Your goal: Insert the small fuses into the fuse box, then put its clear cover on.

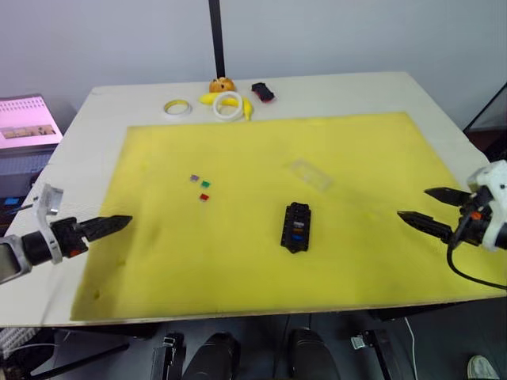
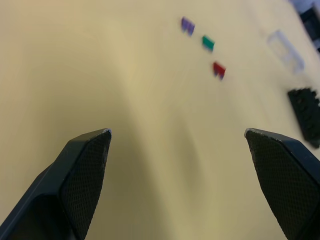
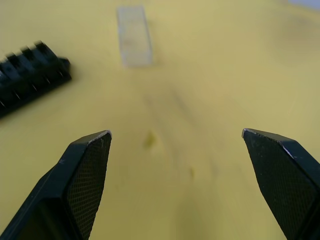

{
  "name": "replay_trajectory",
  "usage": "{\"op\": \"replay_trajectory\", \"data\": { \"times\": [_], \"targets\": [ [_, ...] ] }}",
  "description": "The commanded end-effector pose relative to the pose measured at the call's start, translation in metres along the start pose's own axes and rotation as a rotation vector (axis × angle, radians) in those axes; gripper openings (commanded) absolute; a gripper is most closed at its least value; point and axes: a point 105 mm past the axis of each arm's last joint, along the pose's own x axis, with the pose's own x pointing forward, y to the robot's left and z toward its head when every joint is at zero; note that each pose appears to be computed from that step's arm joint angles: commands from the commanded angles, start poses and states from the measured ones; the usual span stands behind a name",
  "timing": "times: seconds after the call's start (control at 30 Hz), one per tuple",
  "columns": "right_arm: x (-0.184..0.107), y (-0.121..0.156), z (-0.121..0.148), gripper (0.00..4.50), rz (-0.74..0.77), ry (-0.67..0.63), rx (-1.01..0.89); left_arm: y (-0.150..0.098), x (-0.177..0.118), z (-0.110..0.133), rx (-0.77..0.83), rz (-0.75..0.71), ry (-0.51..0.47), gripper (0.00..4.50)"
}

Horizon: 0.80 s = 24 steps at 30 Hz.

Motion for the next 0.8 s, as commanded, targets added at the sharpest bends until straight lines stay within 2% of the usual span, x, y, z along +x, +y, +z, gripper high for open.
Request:
{"op": "replay_trajectory", "data": {
  "times": [0.03,0.17,0.27,0.47,0.6,0.8],
  "targets": [
    [0.017,0.028,0.035,4.44,0.132,-0.092,-0.071,-0.026,0.020,0.007,-0.043,-0.122,0.040,4.50],
    [0.040,0.068,0.063,4.44,0.323,-0.173,-0.088,-0.042,0.051,0.000,-0.101,-0.177,0.163,4.50],
    [0.054,0.092,0.074,4.44,0.419,-0.208,-0.094,-0.048,0.070,-0.001,-0.198,-0.207,0.216,4.50],
    [0.074,0.134,0.084,4.44,0.556,-0.248,-0.099,-0.044,0.098,0.006,-0.376,-0.207,0.189,4.50],
    [0.080,0.144,0.085,4.44,0.578,-0.256,-0.111,-0.040,0.105,0.004,-0.418,-0.193,0.164,4.50],
    [0.091,0.144,0.092,4.44,0.550,-0.287,-0.108,-0.041,0.118,-0.008,-0.448,-0.197,0.174,4.50]
  ]
}}
